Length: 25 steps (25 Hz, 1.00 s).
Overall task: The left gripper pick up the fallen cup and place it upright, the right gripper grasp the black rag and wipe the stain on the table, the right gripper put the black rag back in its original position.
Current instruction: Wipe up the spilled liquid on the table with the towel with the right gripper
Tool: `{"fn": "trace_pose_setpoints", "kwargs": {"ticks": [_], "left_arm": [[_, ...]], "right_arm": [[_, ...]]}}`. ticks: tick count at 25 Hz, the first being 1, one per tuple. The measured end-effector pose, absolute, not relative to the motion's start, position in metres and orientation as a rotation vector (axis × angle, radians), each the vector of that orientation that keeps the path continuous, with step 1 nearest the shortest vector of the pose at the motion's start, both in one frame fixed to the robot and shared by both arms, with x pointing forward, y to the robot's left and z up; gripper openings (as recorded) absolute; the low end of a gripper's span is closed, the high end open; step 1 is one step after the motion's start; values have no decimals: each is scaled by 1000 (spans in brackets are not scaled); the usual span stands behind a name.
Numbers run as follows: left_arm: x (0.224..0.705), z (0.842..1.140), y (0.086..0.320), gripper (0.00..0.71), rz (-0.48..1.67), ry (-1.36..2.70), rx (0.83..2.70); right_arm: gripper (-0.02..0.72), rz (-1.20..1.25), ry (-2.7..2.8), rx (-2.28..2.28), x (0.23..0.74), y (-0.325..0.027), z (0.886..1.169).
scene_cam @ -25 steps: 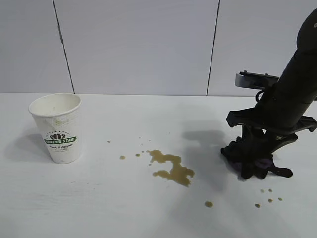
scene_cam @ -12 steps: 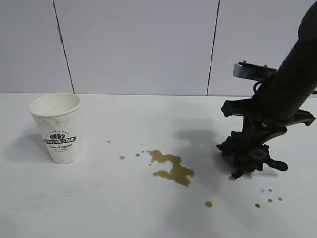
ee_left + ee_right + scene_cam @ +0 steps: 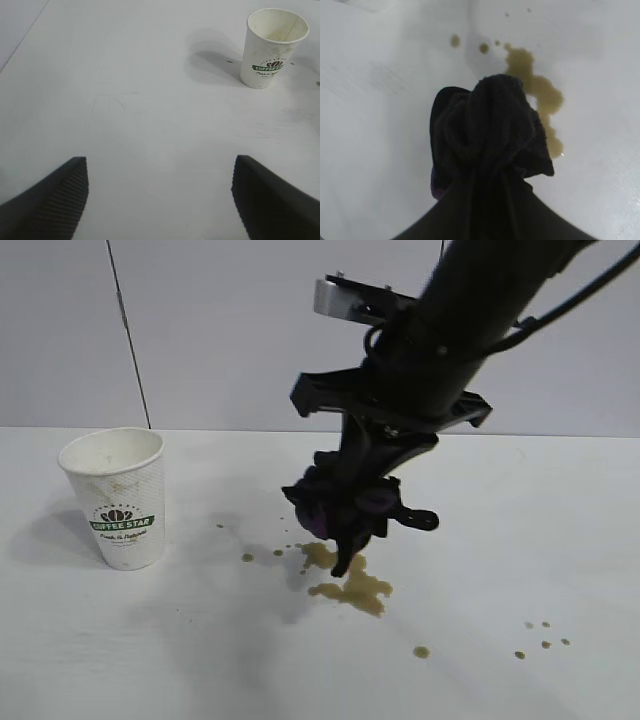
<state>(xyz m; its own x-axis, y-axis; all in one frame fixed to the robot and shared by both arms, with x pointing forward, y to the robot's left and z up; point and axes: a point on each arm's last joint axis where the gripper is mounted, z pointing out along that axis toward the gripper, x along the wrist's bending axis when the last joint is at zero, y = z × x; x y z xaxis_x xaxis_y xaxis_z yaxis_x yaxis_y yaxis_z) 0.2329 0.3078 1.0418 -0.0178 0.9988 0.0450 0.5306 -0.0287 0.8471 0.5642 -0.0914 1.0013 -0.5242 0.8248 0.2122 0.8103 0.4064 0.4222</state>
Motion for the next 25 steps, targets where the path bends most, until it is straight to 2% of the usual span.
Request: {"fn": "trace_pose_setpoints", "kwargs": {"ticks": [3,7,12,20,25], "left_arm": [[233,1042,307,570,928,1611,1624],[233,1042,307,570,925,1610,1624],[233,1042,306,570,924,1610,1623],[233,1042,306,570,924,1610,1623],[233,1042,306,570,924,1610,1623]], "right_arm": [[62,772,2608,1511,572,-69,999],[62,718,2612,1543,587,-45,975],[62,679,2604,1606,610,-28,943],[62,742,2612,1576,631,2,930],[62,636,2651,1600,631,6,907]]}}
